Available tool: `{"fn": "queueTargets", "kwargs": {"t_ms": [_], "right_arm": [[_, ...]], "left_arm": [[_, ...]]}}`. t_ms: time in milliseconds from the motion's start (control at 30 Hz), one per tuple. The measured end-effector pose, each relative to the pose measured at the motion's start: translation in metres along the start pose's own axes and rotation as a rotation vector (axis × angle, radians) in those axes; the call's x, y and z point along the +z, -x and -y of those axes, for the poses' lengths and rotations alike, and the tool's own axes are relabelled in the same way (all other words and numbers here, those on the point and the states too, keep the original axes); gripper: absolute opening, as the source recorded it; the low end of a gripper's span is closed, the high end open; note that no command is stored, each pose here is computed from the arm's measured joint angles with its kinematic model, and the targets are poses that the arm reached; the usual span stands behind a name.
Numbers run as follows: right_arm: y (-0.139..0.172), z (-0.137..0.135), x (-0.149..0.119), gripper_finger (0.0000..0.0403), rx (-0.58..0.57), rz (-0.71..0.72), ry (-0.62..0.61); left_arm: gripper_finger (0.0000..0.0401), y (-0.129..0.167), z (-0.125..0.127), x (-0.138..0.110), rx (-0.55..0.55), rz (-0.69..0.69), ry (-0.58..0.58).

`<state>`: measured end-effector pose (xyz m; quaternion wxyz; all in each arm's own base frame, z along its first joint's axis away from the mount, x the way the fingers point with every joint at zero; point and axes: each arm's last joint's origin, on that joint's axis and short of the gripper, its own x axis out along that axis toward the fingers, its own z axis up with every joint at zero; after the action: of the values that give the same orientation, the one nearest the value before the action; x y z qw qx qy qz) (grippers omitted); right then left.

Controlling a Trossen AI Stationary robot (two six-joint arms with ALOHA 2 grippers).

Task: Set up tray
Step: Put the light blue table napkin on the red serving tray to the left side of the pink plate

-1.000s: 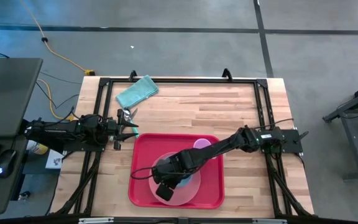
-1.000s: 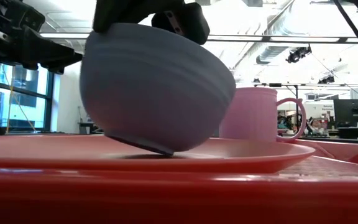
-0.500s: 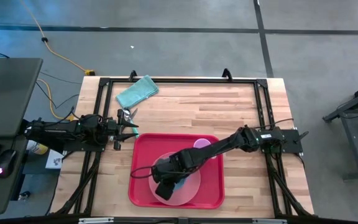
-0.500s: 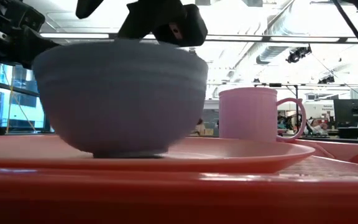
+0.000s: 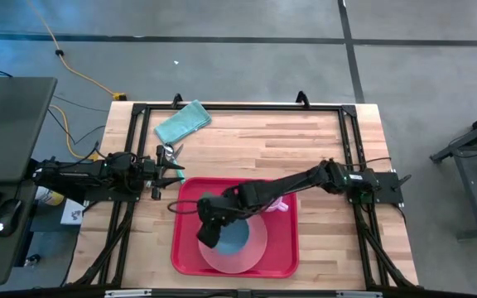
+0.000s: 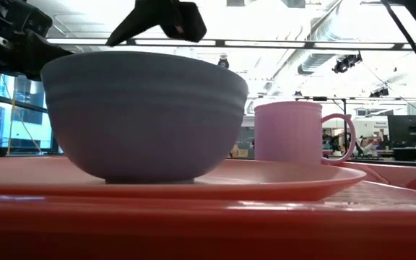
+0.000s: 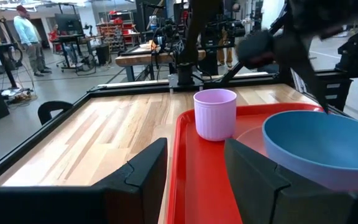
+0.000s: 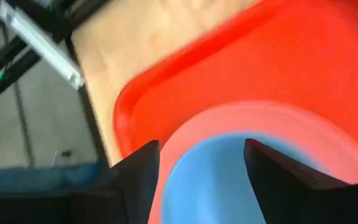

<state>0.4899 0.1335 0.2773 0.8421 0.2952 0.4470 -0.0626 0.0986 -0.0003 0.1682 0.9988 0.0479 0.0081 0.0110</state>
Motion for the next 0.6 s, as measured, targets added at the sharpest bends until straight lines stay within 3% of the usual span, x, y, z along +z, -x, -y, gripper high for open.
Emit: {"fn": "queueTargets", "kwargs": {"t_ms": [300, 467, 600], "right_arm": [[0.02, 0.044, 0.033, 0.0196, -0.215, 0.071, -0.002], [0.025, 0.068, 0.05, 0.0203, -0.257, 0.059, 0.017], [0.033, 0.078, 0.059, 0.0213, -0.271, 0.073, 0.058]], "left_arm": [[0.0193, 0.0, 0.0, 0.0, 0.0, 0.0, -0.002], [0.0193, 0.0, 0.0, 0.001, 0.001, 0.008, -0.006], [0.0193, 0.001, -0.002, 0.015, 0.021, 0.147, -0.081]]}}
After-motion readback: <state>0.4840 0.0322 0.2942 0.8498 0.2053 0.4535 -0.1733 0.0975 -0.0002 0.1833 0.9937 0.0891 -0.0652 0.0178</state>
